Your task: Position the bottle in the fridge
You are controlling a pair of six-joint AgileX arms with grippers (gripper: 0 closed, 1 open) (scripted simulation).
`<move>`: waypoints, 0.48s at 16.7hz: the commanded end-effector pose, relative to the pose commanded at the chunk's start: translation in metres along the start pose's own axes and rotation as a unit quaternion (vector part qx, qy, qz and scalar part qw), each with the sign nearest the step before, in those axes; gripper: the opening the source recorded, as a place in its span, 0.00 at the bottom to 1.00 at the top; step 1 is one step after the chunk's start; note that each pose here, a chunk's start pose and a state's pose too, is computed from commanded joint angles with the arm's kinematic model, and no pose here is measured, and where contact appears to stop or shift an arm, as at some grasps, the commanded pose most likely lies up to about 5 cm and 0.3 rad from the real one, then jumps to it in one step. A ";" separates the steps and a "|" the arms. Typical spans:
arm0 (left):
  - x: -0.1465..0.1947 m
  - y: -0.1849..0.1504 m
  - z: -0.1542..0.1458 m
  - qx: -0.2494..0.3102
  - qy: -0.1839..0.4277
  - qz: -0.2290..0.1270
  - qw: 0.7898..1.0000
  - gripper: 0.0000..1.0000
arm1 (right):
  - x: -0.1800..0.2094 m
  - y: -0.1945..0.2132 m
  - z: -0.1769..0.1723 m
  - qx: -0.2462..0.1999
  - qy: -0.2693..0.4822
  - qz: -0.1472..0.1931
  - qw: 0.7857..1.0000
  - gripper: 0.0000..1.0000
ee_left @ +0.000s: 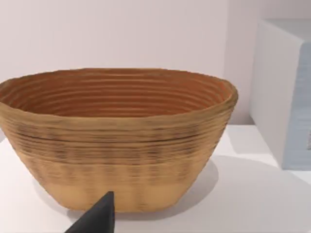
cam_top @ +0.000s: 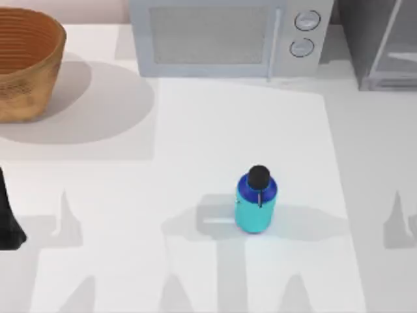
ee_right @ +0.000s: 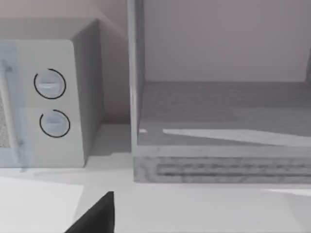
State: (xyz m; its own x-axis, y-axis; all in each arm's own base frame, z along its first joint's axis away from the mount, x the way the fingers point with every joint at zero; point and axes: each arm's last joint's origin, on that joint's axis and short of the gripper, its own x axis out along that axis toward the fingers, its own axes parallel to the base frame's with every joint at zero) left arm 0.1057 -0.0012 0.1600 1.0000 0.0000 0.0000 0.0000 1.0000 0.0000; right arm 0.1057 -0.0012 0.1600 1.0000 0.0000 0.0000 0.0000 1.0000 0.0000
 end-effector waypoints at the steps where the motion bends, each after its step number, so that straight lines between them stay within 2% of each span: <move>1: 0.000 0.000 0.000 0.000 0.000 0.000 1.000 1.00 | 0.000 0.000 0.000 0.000 0.000 0.000 1.000 1.00; 4: 0.000 0.000 0.000 0.000 0.000 0.000 1.000 1.00 | 0.002 0.002 0.001 -0.001 -0.001 0.008 1.000 1.00; 8: 0.000 0.000 0.000 0.000 0.000 0.000 1.000 1.00 | 0.013 0.010 0.009 -0.003 -0.005 0.048 0.999 1.00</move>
State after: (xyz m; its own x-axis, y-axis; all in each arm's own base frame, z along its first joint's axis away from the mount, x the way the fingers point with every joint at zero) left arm 0.1057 -0.0012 0.1600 1.0000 0.0000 0.0000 0.0000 1.0000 0.0000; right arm 0.1187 0.0092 0.1685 0.9953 0.0963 0.0105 -0.0963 0.9953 -0.0057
